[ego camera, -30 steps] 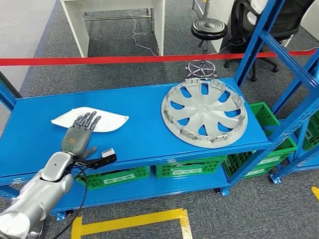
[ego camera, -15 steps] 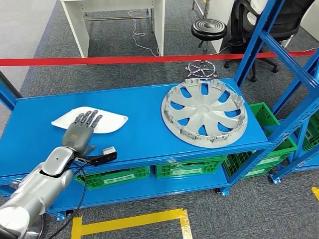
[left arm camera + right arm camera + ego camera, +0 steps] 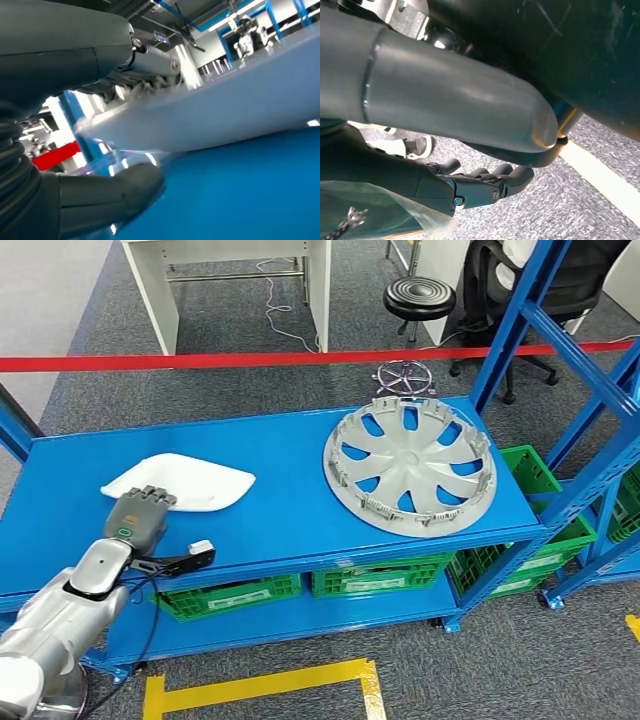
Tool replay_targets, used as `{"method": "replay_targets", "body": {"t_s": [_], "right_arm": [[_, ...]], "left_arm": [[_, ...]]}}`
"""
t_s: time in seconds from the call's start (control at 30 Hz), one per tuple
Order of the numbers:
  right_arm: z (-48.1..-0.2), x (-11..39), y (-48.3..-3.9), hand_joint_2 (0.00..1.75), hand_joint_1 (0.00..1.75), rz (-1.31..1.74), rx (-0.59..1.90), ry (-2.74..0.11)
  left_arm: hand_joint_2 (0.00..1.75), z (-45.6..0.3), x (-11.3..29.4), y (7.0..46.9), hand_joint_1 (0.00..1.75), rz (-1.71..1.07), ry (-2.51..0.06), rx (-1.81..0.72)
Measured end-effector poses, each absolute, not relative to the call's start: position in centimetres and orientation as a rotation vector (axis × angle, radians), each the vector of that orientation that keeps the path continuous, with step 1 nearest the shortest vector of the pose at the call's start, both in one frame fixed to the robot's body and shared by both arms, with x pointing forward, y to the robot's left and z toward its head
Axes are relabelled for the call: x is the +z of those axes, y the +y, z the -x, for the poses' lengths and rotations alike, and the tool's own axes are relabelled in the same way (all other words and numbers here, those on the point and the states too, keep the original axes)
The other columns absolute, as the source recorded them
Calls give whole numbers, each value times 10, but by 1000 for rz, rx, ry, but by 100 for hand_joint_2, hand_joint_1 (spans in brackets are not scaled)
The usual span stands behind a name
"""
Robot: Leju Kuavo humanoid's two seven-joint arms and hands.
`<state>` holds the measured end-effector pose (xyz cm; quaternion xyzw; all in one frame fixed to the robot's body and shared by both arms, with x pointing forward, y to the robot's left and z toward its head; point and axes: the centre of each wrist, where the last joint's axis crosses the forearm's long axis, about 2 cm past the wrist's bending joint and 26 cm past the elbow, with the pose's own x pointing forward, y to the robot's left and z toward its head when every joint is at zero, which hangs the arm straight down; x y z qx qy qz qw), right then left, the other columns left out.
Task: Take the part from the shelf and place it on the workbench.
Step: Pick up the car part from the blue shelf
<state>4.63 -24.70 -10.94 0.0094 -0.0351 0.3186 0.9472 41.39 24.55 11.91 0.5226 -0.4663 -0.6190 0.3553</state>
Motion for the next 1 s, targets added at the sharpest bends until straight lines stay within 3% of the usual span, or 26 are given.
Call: {"method": "replay_targets", "body": {"t_s": [0.77, 1.0], "right_arm": [[-50, -109, -250, 0, 0, -39, 658, -187], [-50, -109, -250, 0, 0, -33, 664, -204]], "left_arm": [[175, -414, 117, 278, 175, -1447, -1188, -1543], [175, -403, 106, 288, 175, -1438, -1376, -1471]]}}
